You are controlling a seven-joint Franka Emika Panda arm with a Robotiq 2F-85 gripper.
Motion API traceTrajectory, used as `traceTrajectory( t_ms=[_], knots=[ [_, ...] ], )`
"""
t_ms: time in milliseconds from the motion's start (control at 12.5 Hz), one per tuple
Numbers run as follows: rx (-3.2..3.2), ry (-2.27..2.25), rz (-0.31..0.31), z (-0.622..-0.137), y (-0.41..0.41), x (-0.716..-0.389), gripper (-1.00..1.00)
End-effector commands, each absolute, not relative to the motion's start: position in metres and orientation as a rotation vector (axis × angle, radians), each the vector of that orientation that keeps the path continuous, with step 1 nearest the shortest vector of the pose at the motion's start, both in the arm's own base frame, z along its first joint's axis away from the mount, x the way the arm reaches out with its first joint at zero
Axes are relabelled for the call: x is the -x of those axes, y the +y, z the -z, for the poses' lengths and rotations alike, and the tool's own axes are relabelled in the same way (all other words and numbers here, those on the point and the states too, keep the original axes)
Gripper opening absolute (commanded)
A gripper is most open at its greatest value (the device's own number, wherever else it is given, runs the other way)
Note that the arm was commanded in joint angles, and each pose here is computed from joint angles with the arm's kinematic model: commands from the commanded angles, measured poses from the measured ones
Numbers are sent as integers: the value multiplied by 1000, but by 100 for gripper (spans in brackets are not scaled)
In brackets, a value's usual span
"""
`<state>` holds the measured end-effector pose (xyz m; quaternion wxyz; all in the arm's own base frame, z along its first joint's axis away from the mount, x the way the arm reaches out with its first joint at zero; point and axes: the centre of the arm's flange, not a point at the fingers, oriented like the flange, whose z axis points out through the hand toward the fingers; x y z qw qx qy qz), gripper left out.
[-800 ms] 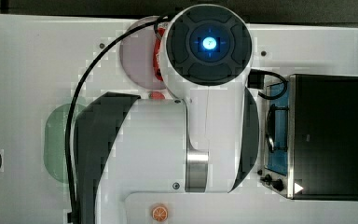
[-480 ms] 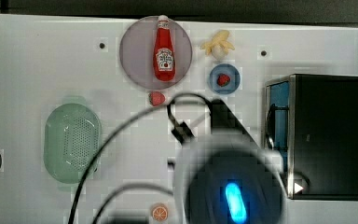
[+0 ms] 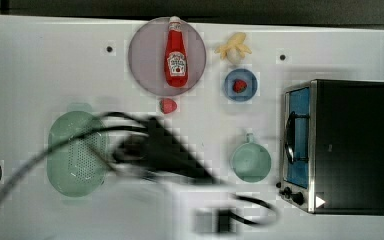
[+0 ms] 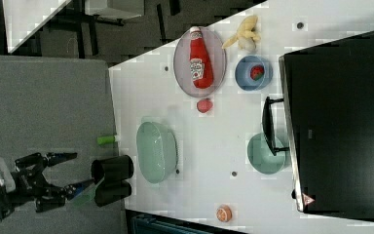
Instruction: Drag strainer left to right.
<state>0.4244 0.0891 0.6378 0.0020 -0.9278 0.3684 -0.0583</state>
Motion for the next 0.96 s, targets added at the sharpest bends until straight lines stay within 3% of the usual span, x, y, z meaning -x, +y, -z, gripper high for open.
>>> traceTrajectory(
  t_ms=[80, 400, 960],
  knots=[
    [3029, 1178, -67, -534, 209, -428, 100],
    [2839, 1504, -69, -458, 303, -432, 100],
    [2347, 2153, -228, -324, 345, -450, 100]
  ],
)
